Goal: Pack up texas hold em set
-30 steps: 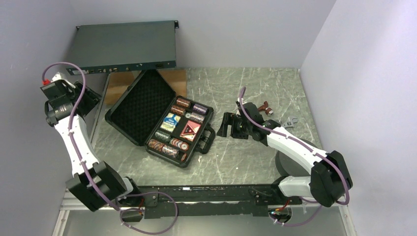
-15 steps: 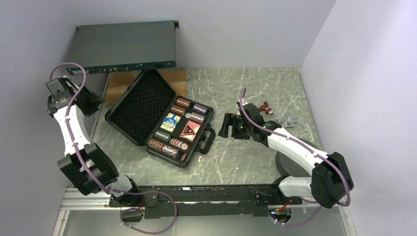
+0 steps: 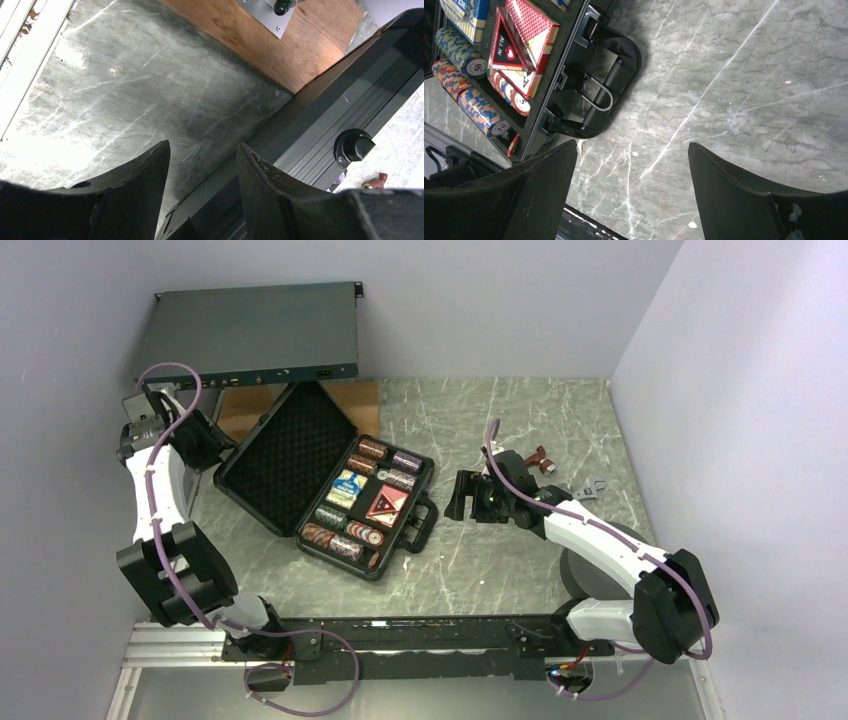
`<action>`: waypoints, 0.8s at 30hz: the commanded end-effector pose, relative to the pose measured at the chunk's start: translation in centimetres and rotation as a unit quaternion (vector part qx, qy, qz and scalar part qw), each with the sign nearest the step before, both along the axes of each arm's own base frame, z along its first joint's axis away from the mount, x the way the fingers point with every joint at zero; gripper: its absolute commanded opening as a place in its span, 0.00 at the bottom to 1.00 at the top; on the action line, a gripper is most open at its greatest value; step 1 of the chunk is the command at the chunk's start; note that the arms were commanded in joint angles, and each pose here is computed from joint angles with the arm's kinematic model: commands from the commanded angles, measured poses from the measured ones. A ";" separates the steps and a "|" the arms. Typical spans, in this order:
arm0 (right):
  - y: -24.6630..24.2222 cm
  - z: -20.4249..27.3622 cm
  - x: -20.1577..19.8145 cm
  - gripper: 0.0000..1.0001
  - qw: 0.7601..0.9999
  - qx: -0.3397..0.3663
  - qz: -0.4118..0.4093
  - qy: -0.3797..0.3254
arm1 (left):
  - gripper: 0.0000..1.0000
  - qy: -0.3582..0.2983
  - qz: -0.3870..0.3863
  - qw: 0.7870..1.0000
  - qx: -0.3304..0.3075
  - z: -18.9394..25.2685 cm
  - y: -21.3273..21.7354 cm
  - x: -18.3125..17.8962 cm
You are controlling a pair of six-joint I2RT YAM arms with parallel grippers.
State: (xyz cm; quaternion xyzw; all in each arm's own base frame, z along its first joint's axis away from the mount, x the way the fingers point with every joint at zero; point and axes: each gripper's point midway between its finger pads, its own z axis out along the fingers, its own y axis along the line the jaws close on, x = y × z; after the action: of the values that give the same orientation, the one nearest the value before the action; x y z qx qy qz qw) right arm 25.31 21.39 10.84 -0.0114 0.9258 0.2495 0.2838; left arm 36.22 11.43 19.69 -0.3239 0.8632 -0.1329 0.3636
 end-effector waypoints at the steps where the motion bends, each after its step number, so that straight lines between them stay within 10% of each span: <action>1: -0.3 0.4 0.3 0.85 1.000 -0.003 0.000 -0.018 | 0.58 -0.015 -0.023 1.000 0.013 1.1 -0.5 0.3; 24: 6.5 6.9 -1.3 0.79 0.981 0.113 0.139 -0.074 | 0.58 -0.047 -0.088 0.995 0.031 2.8 -5.9 -1.0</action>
State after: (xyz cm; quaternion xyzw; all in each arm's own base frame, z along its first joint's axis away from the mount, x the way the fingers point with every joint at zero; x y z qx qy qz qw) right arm 24.28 23.47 12.27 -0.0558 0.9103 0.3003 0.2793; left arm 36.40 7.15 22.39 -0.2511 0.8678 -0.1409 0.4050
